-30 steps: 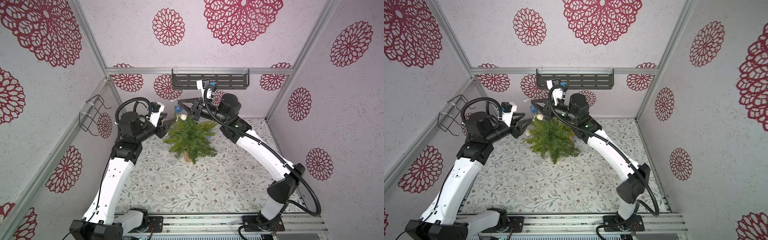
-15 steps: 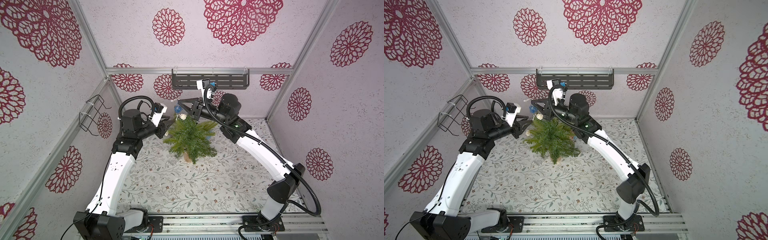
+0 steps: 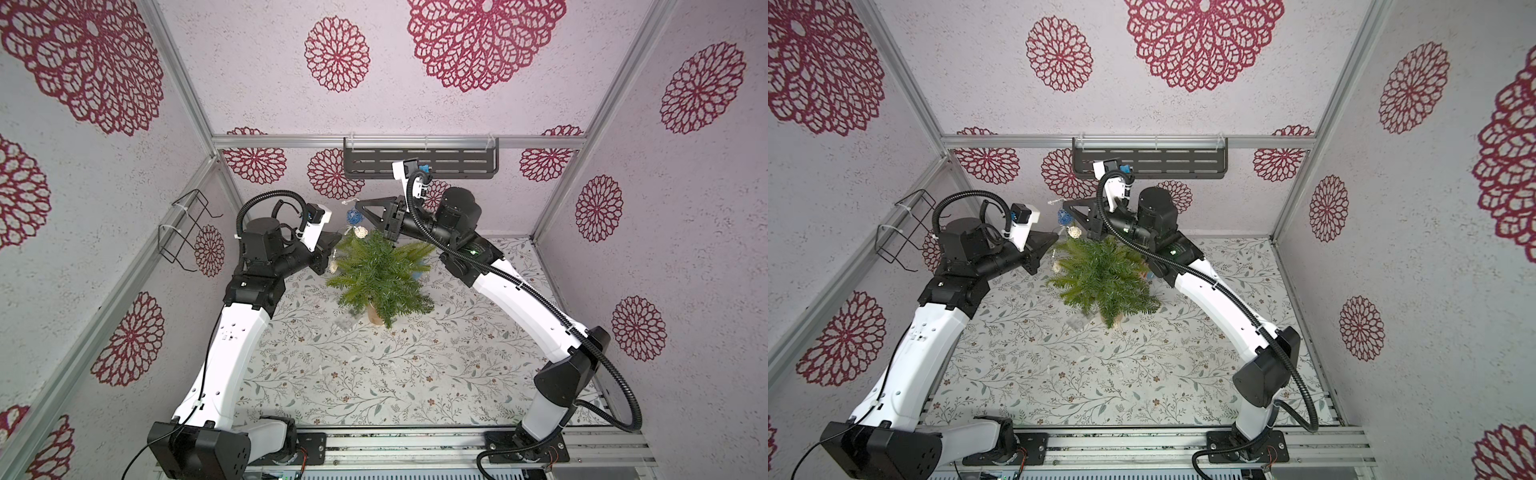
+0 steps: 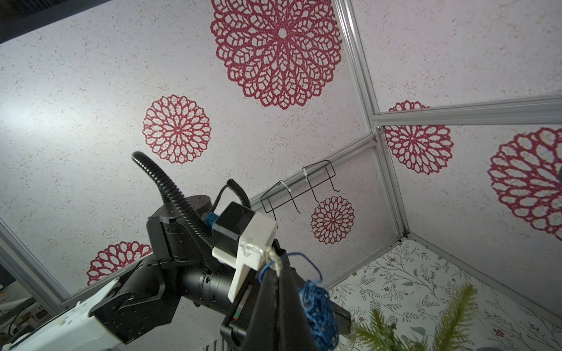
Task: Remove string lights from the small christmas tree
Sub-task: Remove the light string from the Christmas tree.
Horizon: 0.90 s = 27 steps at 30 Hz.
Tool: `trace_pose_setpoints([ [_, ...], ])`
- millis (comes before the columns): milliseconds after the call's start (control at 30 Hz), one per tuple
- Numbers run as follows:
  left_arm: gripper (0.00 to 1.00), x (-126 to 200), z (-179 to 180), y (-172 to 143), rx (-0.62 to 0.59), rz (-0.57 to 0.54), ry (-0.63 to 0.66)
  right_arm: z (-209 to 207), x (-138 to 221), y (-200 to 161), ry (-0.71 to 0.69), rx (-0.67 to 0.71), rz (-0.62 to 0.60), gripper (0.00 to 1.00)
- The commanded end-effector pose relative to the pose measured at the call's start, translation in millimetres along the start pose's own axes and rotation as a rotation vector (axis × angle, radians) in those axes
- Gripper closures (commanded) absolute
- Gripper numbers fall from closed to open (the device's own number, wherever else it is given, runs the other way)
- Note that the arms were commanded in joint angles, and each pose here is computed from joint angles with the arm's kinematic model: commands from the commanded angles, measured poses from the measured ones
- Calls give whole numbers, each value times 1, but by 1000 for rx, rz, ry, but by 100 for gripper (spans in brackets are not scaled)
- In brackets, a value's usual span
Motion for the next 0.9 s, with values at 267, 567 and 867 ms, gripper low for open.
trace_pose_setpoints([
  [267, 100, 15, 16, 23, -46, -128, 159, 7, 11, -13, -3, -8, 54, 94],
  [567, 100, 25, 9, 31, -101, -212, 149, 19, 12, -38, 37, -38, 142, 86],
  [867, 100, 33, 9, 33, -116, -241, 180, 35, 10, -62, 56, -7, 250, 68],
])
Point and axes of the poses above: each gripper's point midway between its finger pads, its own x axis back along the fingers, its own z axis along the line the jaws close on, y = z × x, the point moved 7 cm from there along x, back along the fingers, and after that the axes turned 9 degrees about x, right-handed, at the moved point
